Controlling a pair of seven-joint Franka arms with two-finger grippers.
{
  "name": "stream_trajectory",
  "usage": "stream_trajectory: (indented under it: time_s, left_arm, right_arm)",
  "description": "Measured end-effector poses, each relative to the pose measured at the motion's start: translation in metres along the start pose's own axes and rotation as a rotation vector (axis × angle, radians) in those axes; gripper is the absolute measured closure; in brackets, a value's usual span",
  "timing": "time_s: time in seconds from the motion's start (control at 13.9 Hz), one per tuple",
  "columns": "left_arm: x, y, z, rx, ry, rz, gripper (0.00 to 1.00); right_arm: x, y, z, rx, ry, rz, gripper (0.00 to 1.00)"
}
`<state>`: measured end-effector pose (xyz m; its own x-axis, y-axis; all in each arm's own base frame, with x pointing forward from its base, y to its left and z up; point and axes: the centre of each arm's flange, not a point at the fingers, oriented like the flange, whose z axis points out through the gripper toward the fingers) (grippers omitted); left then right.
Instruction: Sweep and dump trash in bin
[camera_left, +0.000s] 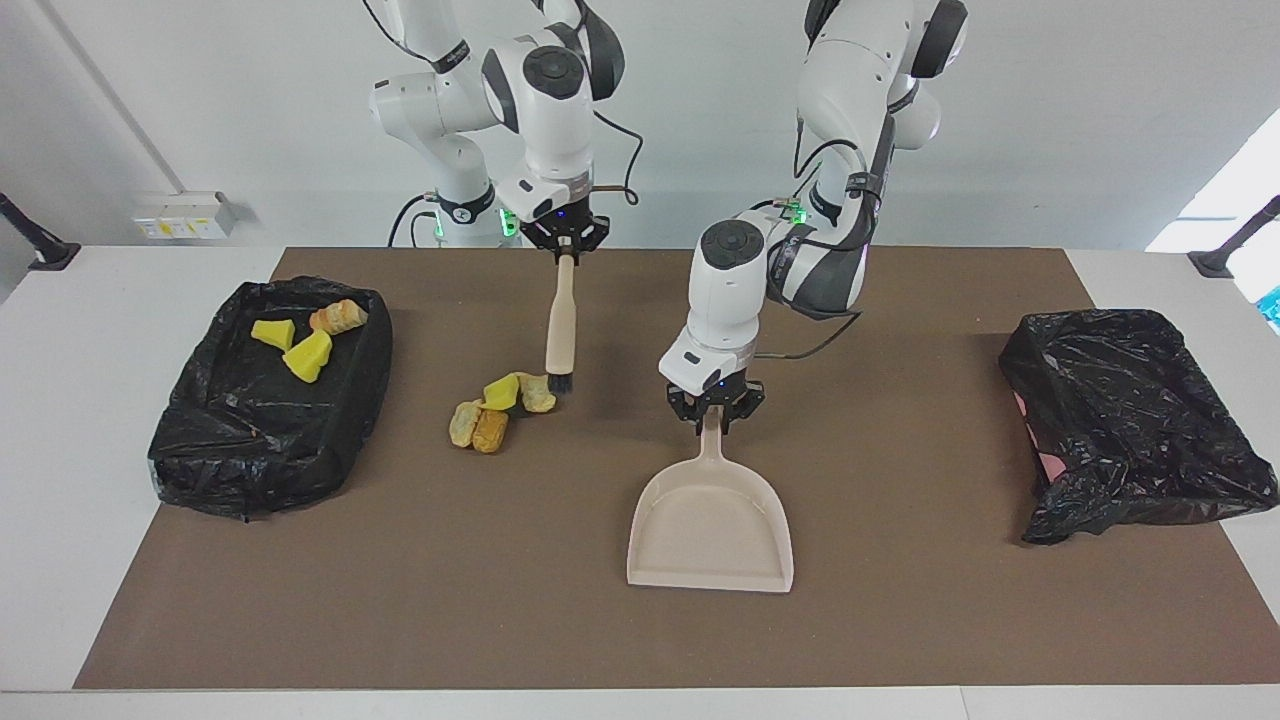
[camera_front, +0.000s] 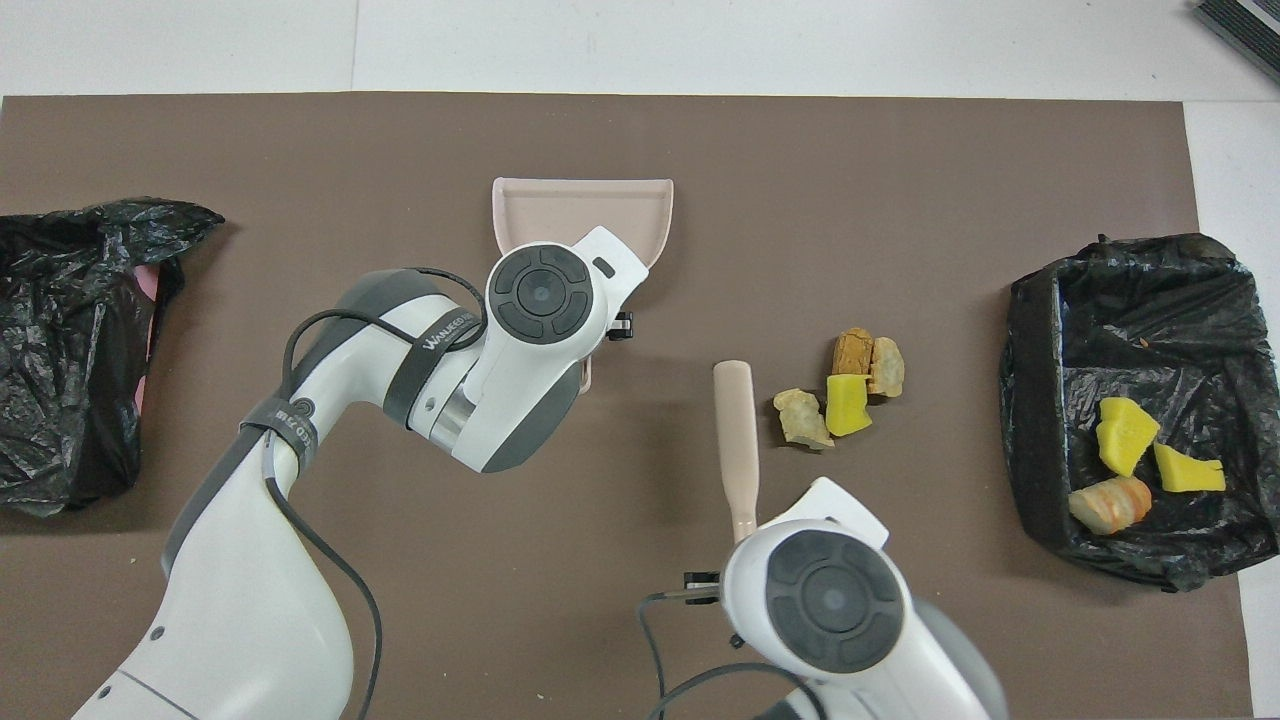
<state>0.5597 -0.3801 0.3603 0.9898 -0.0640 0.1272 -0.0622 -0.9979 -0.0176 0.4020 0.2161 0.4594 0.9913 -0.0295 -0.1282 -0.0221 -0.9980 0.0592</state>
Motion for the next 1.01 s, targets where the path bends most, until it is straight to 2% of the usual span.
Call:
stream_trajectory:
  time_s: [0.22,0.36,0.72,1.01]
  left_arm:
    - [0.0,0.0,0.0,0.002,-0.001,0.008,0.69]
    - [0.001,-0.001,0.0,0.004,0.001,0.011,0.69]
    - [0.007,-0.033,-0.034,0.053,-0.047,0.149,0.69]
    - [0.003,-0.056,-0.063,0.082,-0.109,0.313,0.69]
  right_arm:
    - [0.035,0.085,0.004,-0.036,-0.007,-0.05,0.74]
    - [0.047,0.127,0.015,-0.095,-0.027,-0.078,0.74]
    - [0.062,0.152,0.069,-0.198,-0.134,-0.142,0.74]
    - [0.069,0.144,0.101,-0.174,-0.177,-0.168,0.74]
